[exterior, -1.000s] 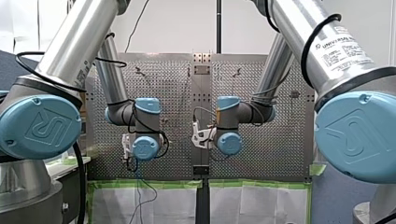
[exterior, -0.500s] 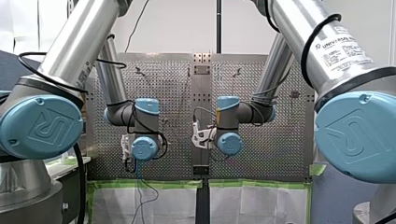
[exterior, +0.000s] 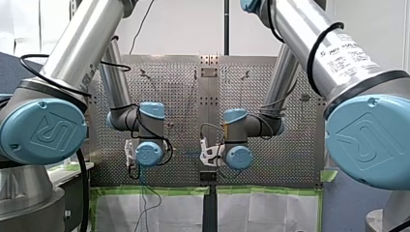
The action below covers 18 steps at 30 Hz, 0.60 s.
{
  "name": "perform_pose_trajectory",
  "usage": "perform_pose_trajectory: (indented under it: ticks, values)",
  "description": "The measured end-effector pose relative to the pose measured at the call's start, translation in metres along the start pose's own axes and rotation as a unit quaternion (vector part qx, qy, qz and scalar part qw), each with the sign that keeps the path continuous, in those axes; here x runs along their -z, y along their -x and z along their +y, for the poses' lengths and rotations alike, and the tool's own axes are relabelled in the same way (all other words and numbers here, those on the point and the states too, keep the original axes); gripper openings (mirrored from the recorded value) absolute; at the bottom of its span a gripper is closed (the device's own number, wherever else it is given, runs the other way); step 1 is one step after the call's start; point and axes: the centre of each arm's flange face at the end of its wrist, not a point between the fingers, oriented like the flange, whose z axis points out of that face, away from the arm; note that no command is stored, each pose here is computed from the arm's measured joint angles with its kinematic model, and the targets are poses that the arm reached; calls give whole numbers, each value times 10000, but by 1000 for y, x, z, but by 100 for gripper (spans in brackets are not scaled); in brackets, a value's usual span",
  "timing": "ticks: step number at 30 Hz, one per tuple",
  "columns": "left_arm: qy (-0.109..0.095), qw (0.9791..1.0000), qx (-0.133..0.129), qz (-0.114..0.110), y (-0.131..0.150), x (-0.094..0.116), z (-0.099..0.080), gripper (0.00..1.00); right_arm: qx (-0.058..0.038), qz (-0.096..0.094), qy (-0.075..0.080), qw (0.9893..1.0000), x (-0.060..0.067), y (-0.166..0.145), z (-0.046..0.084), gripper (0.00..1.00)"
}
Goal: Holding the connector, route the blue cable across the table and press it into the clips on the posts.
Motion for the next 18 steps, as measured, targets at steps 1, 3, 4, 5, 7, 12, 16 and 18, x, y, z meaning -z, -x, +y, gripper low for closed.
perform_pose_trajectory:
  ticks: [1,3,4,5,7,12,16,18]
  values:
    - [0,10000,0,0,0,0,0,0,1,-6,0,10000,0,1,0,0]
    - [0,10000,0,0,0,0,0,0,4,-14,-1,10000,0,1,0,0]
    - [0,10000,0,0,0,0,0,0,4,-16,-2,10000,0,1,0,0]
    - [0,10000,0,0,0,0,0,0,4,-17,-1,10000,0,2,0,0]
    - [0,10000,0,0,0,0,0,0,5,-18,-1,10000,0,2,0,0]
    - [0,10000,0,0,0,0,0,0,5,-19,-2,10000,0,2,0,0]
    - [0,10000,0,0,0,0,0,0,5,-19,-2,10000,0,2,0,0]
    - [0,10000,0,0,0,0,0,0,5,-19,-2,10000,0,2,0,0]
